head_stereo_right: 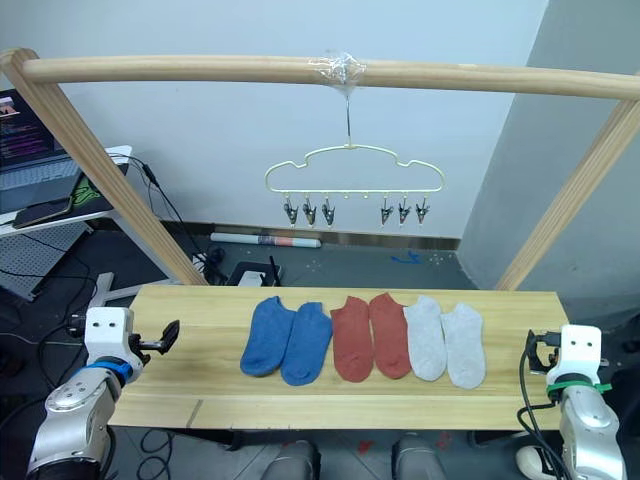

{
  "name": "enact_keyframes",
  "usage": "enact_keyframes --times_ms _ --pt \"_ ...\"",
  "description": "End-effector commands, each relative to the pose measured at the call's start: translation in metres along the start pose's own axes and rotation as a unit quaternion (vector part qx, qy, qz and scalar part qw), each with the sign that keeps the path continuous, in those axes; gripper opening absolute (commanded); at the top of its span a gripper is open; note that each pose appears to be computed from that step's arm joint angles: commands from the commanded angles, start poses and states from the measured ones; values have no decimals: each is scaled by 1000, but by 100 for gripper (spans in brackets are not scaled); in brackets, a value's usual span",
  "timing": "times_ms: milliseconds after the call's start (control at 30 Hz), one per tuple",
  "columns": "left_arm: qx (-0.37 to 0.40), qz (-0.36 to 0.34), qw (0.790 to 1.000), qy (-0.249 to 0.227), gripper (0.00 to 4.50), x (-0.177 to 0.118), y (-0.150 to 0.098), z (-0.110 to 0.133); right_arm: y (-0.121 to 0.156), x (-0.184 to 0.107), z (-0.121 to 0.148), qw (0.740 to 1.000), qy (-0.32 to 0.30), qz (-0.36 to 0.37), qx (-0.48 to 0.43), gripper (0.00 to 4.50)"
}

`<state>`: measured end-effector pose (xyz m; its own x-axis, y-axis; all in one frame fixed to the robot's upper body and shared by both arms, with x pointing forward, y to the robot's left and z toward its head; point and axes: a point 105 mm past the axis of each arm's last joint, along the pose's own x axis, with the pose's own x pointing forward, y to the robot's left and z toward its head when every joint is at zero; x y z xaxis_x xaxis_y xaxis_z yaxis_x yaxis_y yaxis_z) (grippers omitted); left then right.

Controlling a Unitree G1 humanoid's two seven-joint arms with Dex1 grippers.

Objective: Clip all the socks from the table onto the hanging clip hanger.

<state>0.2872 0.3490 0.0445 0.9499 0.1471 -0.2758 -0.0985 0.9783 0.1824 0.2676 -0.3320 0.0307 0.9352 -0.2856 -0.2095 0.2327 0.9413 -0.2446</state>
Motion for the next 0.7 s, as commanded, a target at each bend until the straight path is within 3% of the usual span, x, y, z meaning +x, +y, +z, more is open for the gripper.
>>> enact_keyframes --times_ms 33,200,267,367,433,533,700 --pt "25 -15 998 -56 448 -9 -4 38 6 2 35 998 -55 19 -19 450" --pt "20 -93 989 -114 448 -22 -62 77 69 -1 89 977 -113 178 33 450" --pt "10 -106 987 -123 448 -23 -73 85 83 -4 99 968 -118 219 33 450" --pt "9 -145 979 -146 448 -20 -103 98 115 -14 116 938 -121 322 27 450" --pt "-13 -165 969 -185 448 -15 -129 120 144 -28 129 899 -123 421 -11 450" --pt "-44 -185 959 -212 448 -9 -150 136 162 -36 147 869 -132 476 -21 450" --pt "-59 -169 956 -233 325 10 -170 153 185 -47 169 835 -154 527 -27 450"
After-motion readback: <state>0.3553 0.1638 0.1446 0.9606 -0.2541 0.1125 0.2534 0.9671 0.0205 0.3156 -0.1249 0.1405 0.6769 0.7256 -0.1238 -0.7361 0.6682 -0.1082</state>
